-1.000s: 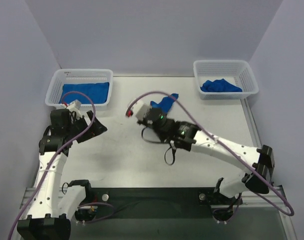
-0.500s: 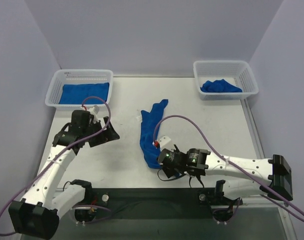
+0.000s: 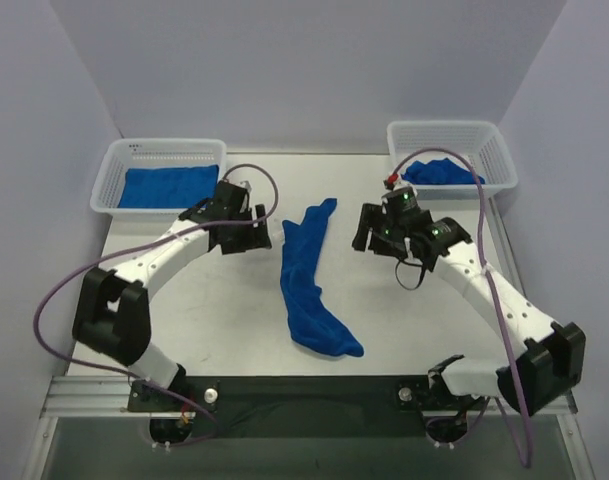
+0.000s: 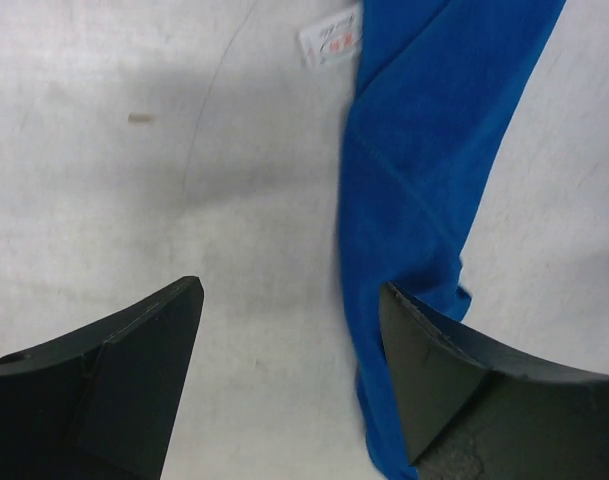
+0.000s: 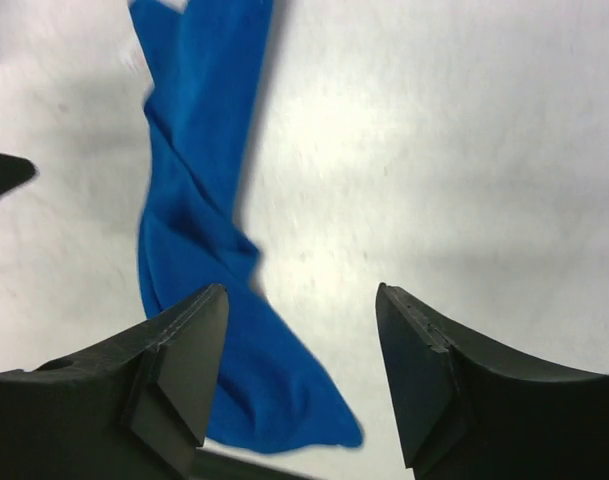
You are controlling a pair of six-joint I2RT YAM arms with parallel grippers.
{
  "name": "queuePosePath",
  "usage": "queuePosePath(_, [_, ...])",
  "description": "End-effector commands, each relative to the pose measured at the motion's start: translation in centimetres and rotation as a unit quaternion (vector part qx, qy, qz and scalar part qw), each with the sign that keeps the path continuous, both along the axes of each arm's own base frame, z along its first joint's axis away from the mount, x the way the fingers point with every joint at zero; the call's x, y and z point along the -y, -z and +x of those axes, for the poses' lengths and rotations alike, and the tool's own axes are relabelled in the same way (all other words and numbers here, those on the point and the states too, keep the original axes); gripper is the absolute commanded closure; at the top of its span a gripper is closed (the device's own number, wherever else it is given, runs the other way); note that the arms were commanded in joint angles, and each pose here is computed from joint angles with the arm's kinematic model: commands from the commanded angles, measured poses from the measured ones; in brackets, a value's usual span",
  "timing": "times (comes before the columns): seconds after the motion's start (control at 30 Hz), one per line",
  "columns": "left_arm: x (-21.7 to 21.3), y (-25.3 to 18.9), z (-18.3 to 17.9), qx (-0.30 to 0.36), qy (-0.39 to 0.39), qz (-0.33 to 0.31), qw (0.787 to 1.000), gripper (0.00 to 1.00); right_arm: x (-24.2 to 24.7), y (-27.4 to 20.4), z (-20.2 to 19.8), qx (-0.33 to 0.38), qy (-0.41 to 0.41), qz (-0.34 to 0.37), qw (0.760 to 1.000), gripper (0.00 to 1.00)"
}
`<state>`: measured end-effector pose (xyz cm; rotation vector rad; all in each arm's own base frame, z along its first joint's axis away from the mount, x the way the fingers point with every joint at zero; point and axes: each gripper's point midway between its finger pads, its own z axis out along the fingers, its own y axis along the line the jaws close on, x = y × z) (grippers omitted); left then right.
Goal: Fold and stack the towels
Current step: Move the towel to the center of the board, then flatten out the crumpled towel
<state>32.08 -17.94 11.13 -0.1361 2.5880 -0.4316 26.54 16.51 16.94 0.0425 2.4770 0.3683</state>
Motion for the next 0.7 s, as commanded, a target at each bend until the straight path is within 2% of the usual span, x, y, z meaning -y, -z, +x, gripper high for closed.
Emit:
queuePosePath(0.0, [2.8,-4.1,6.7,0.100,0.004,-0.022,0.995,0.19,-1.7,-1.2,5.0,0.022,-0.006,0.042,0.999,0.40])
queuePosePath(0.07, [3.8,-2.7,8.8,0.096,0.004,-0.019,0.995,0.23,-2.9,-0.8,7.0,0.018,-0.008,0.046,0.999,0.41])
queuePosePath(0.23, [5.8,-0.5,13.1,0.088,0.005,-0.017,0.996,0.30,-4.1,1.5,8.0,-0.006,-0.010,0.058,0.998,0.41])
queuePosePath(0.5, [7.3,4.5,15.1,0.052,0.018,-0.011,0.998,0.39,-3.8,3.8,6.9,-0.025,-0.021,0.047,0.998,0.41])
queuePosePath(0.67, [7.8,5.7,15.8,0.048,0.028,-0.013,0.998,0.42,-3.4,5.0,6.2,-0.036,-0.020,0.040,0.998,0.41])
